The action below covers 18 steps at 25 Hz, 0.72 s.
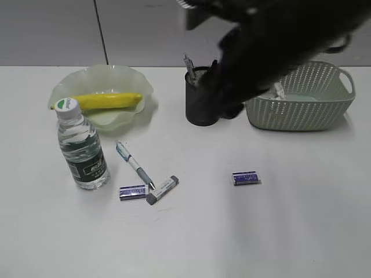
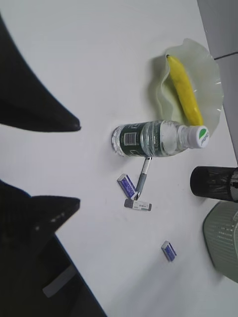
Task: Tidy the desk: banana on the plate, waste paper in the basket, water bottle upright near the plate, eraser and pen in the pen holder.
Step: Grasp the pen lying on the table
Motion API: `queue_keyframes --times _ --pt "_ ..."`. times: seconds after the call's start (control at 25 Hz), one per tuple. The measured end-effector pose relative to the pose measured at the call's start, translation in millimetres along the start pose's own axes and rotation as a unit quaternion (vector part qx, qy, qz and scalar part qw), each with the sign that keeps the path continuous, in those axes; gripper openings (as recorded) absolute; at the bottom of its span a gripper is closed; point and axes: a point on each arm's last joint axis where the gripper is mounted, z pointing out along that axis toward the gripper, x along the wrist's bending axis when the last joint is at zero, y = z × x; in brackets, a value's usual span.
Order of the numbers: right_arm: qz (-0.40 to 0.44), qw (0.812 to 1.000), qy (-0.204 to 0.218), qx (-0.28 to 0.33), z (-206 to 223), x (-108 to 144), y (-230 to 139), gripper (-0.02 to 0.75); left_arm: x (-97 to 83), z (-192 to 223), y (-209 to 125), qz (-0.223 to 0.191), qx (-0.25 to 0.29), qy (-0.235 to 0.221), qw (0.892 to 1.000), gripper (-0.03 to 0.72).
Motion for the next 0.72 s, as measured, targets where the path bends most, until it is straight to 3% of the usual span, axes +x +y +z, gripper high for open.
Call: queue_keyframes --times 0.32,0.72 --pt "-0.046 0.992 0.060 0.098 127.6 30.1 55.3 0.403 0.5 0.0 0.2 0.003 -0.001 0.003 1.000 0.321" --pt "0.020 0.982 0.046 0.184 221.4 33.5 63.6 0.403 0.5 0.0 0.2 0.003 -0.001 0.003 1.000 0.321"
